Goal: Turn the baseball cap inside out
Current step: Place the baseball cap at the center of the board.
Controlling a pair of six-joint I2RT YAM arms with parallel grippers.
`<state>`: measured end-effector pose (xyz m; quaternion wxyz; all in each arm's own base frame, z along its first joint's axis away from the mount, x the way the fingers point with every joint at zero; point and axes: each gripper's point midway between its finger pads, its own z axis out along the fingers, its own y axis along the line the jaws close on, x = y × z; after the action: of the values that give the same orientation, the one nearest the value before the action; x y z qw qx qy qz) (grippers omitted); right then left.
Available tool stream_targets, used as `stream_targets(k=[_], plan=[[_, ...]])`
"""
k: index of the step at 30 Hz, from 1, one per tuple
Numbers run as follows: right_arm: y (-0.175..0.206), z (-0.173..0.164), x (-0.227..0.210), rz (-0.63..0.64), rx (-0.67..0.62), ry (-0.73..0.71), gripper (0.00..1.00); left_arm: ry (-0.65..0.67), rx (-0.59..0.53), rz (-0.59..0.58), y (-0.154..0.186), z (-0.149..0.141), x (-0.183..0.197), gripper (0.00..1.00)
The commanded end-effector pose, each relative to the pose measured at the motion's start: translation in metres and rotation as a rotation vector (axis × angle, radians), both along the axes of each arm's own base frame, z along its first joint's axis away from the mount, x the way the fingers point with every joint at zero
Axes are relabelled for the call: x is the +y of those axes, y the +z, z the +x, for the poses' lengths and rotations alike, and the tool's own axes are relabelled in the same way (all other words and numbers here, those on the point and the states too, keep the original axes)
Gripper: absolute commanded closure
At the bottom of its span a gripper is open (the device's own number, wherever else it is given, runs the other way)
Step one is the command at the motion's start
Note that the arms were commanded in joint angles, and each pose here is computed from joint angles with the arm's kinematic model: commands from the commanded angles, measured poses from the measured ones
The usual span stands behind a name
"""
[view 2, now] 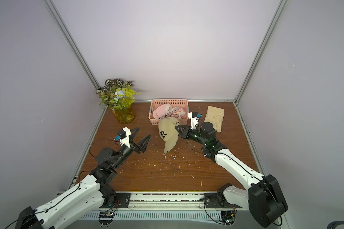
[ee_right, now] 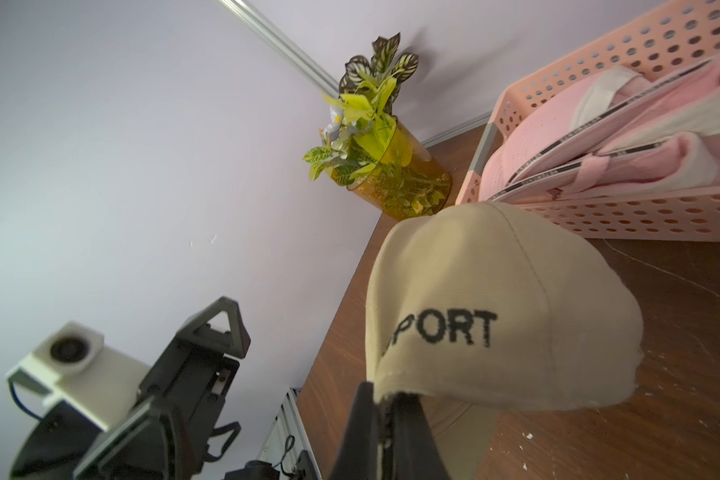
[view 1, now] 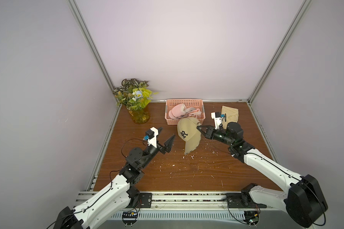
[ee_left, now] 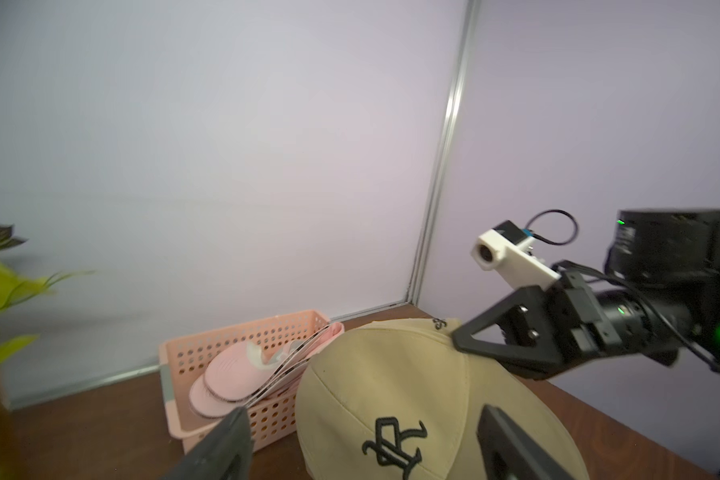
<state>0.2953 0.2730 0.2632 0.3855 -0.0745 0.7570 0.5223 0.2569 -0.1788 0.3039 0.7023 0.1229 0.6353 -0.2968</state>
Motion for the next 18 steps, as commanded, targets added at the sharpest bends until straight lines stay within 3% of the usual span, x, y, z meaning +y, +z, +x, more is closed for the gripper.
stream_targets(k=[1,8,13,18], plan=[[0.034,-0.012,0.034,0.003,-0.197,0.114,1.00,0.176,0.210,-0.112,-0.016,0.015,0.030,0.14],[0.034,-0.024,0.098,-0.016,-0.250,0.231,1.00,0.271,0.304,-0.126,-0.020,0.020,0.048,0.13],[0.044,-0.032,0.127,0.085,-0.270,0.300,1.00,0.321,0.314,-0.143,-0.019,0.018,0.064,0.12],[0.018,-0.033,0.145,0.063,-0.222,0.324,1.00,0.336,0.320,-0.149,-0.023,0.017,0.070,0.12]])
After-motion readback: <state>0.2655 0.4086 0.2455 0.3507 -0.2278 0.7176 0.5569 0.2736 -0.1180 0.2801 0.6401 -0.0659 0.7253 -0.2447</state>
